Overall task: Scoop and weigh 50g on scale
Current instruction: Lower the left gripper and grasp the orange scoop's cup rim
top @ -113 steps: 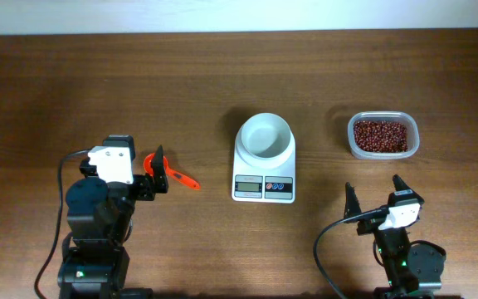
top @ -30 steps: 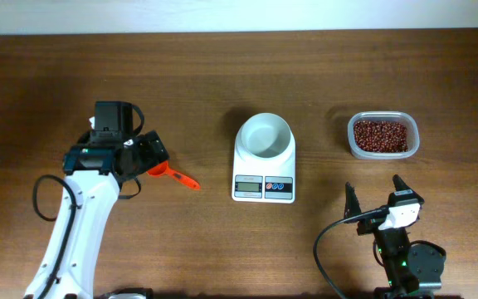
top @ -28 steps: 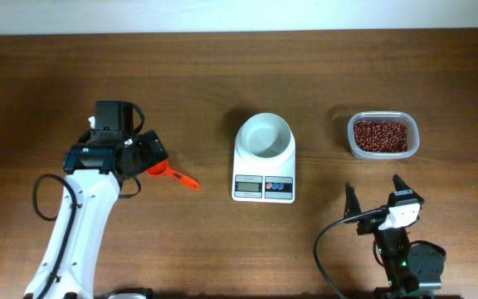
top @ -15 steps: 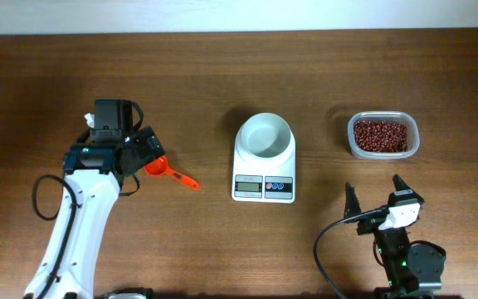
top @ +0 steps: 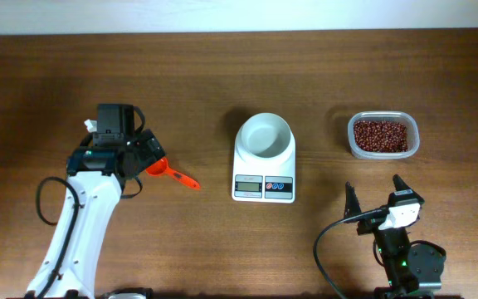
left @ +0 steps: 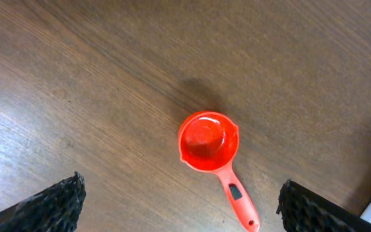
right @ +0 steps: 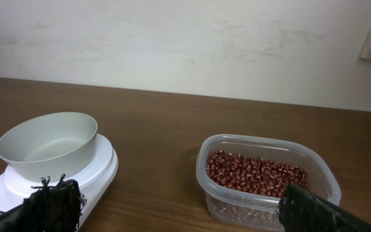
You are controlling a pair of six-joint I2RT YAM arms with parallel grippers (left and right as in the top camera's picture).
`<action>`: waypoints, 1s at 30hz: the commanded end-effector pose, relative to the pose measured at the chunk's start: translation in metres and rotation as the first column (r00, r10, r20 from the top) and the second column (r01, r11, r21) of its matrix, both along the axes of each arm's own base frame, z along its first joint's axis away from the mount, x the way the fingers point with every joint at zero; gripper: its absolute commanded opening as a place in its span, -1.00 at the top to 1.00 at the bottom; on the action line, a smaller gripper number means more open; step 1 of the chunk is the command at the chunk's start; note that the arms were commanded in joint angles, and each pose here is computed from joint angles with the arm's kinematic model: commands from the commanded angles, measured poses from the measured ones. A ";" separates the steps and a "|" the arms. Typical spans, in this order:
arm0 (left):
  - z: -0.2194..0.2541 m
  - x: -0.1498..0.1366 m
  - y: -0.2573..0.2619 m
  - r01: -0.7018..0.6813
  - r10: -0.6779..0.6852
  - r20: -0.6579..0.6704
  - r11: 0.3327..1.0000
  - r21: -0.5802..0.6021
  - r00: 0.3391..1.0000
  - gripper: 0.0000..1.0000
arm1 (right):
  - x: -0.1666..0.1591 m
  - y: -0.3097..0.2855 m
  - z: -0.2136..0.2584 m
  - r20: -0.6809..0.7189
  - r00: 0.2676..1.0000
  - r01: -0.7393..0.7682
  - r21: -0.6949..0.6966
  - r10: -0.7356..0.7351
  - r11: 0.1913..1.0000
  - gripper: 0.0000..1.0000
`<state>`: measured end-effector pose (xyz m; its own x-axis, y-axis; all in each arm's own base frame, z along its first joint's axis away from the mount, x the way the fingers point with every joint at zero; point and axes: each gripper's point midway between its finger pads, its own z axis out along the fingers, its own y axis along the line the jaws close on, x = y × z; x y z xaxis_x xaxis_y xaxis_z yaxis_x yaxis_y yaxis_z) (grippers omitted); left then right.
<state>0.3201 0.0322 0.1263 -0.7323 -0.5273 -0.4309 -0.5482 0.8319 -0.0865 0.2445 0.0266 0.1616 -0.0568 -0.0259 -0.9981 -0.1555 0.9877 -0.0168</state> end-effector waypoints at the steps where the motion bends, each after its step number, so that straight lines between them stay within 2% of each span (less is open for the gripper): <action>1: -0.013 -0.003 0.004 -0.043 0.043 -0.007 0.999 -0.003 0.999 -0.98 | 0.000 0.000 -0.003 -0.008 1.000 0.004 0.004 -0.004 1.000 -0.98; 14: -0.048 0.007 0.016 -0.082 0.087 -0.083 0.995 0.064 0.993 -0.97 | 0.000 0.000 -0.003 -0.008 1.000 0.004 0.004 -0.004 1.000 -0.98; 17: -0.047 0.011 0.017 -0.084 0.088 -0.065 0.994 0.066 0.994 -0.85 | 0.000 0.000 -0.003 -0.008 1.000 0.004 0.004 -0.004 1.000 -0.98; 18: -0.047 0.011 0.017 -0.096 0.100 -0.061 0.994 0.061 0.993 -0.69 | 0.000 0.000 -0.003 -0.008 1.000 0.004 0.004 -0.004 1.000 -0.98; 19: -0.048 0.010 0.017 -0.119 0.122 -0.057 0.992 0.051 0.991 -0.67 | 0.000 0.000 -0.003 -0.009 1.000 0.004 0.004 -0.004 1.000 -0.97; 21: -0.054 0.005 0.016 -0.138 0.141 -0.069 0.990 0.037 0.988 -0.48 | 0.000 0.000 -0.003 -0.008 1.000 0.004 0.004 -0.004 1.000 -0.98; 23: -0.072 -0.003 0.011 -0.130 0.131 -0.085 0.991 0.017 0.988 -0.44 | 0.000 0.000 -0.003 -0.009 1.000 0.004 0.004 -0.004 1.000 -0.98; 26: -0.083 0.001 0.001 -0.109 0.107 -0.054 0.993 -0.045 0.993 -0.36 | 0.000 0.000 -0.003 -0.009 1.000 0.004 0.004 -0.004 1.000 -0.98; 30: -0.093 0.005 -0.001 -0.105 0.102 -0.057 0.993 -0.056 0.993 -0.27 | 0.000 0.000 -0.003 -0.009 1.000 0.004 0.004 -0.004 1.000 -0.98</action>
